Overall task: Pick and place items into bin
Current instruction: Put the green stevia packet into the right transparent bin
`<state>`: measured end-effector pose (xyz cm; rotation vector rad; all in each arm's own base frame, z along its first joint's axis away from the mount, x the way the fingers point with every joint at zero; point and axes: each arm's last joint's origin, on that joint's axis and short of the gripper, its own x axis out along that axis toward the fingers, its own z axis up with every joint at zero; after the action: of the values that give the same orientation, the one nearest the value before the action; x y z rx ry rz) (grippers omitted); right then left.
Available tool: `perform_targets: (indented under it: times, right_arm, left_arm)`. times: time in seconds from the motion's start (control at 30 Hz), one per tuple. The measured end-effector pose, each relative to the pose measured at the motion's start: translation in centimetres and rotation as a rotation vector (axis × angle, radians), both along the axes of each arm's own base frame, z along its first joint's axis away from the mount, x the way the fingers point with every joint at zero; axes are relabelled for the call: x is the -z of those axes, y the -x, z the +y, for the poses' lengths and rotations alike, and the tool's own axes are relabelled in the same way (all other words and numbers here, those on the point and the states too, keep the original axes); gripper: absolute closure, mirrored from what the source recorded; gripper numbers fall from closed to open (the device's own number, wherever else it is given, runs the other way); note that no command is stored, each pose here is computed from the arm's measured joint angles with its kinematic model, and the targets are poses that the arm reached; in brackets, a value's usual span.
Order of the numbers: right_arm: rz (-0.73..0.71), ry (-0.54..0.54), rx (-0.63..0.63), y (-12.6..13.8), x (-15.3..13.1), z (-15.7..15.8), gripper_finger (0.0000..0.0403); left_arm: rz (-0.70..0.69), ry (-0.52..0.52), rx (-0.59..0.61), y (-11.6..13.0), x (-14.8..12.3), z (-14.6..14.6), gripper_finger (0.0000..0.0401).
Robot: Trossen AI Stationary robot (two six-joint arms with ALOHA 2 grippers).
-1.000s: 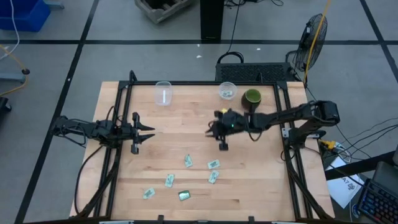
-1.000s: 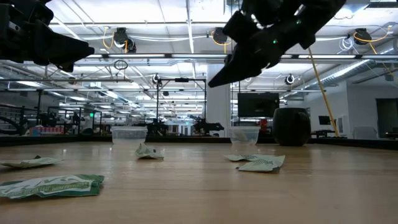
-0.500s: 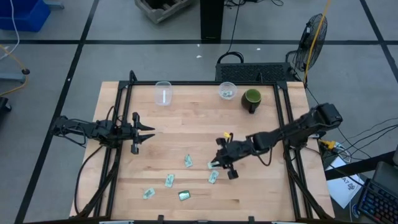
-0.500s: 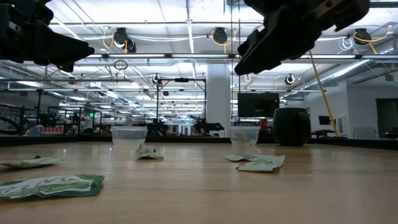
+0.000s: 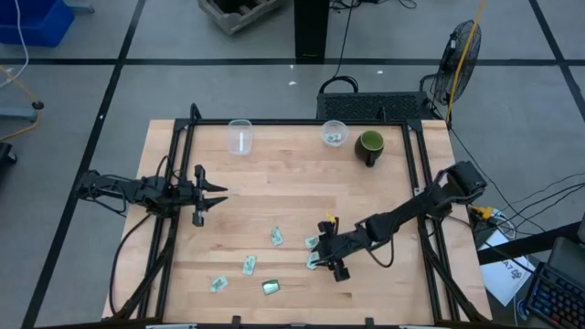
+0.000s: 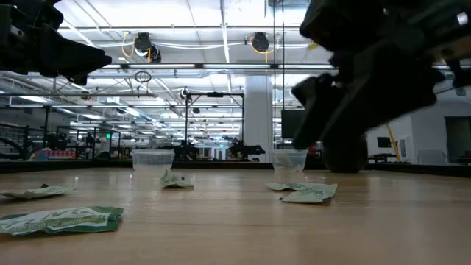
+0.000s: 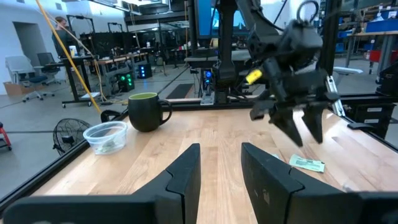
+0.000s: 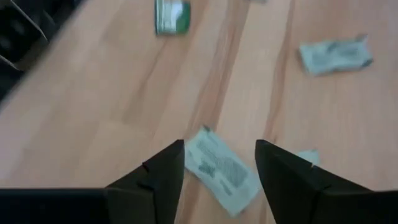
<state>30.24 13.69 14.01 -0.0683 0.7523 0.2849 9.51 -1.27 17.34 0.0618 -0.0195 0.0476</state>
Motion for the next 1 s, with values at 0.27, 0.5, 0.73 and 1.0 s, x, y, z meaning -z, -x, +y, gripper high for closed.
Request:
perform_targets:
  times: [0.27, 0.5, 0.73, 1.0]
  right_arm:
    - [-0.004, -0.016, -0.014, -0.5, 2.2, 1.0, 0.0232]
    - [0.024, 0.024, -0.002, -0.7, 3.8, 1.1, 0.0249]
    - [0.033, 0.031, 0.011, -0.7, 4.3, 1.0, 0.0274]
    - [0.028, 0.041, 0.023, -0.7, 4.3, 1.0, 0.0327]
  left_arm:
    - [0.0, 0.0, 0.0, 0.0, 0.0, 0.0, 0.0279]
    - [0.0, 0.0, 0.0, 0.0, 0.0, 0.0, 0.0279]
    - [0.0, 0.0, 0.0, 0.0, 0.0, 0.0, 0.0279]
    - [0.0, 0.0, 0.0, 0.0, 0.0, 0.0, 0.0279]
